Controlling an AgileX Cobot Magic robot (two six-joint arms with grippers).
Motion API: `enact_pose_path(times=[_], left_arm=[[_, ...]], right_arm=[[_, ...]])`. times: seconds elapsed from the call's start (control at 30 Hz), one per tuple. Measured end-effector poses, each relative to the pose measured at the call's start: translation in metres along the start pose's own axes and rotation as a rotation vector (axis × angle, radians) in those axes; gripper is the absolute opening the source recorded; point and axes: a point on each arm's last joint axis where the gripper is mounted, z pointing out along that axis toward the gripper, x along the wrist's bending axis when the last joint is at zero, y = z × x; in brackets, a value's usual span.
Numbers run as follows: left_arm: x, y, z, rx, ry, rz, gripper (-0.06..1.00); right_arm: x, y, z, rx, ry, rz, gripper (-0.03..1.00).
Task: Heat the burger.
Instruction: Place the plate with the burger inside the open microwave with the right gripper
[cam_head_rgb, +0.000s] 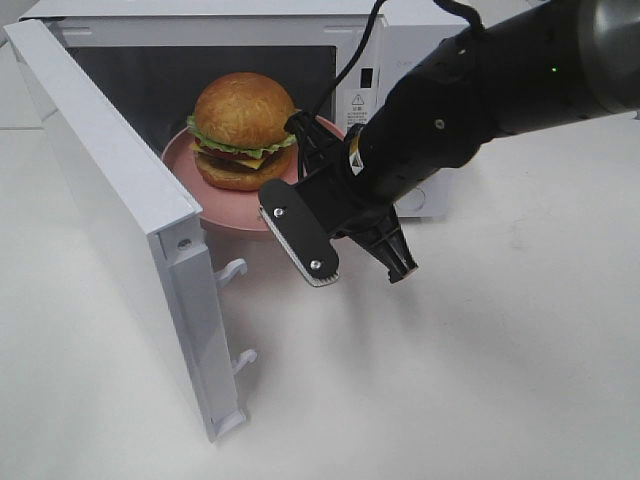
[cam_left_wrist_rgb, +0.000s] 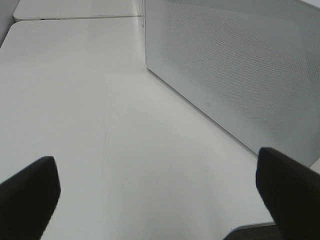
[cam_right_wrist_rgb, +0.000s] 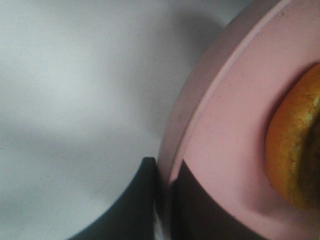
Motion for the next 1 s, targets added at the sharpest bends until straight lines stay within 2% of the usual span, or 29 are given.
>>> enact_pose_path(times=[0.3, 1.0], left_arm=[[0.000, 0.000, 0.000, 0.000, 0.000, 0.000, 0.99], [0.000, 0.000, 0.000, 0.000, 0.000, 0.000, 0.99]], right_arm=[[-0.022, 0.001, 0.018, 0.013, 0.019, 0.003, 0.05], [-0.074, 0.004, 0.061, 0.027, -0.030, 0.119, 0.05]])
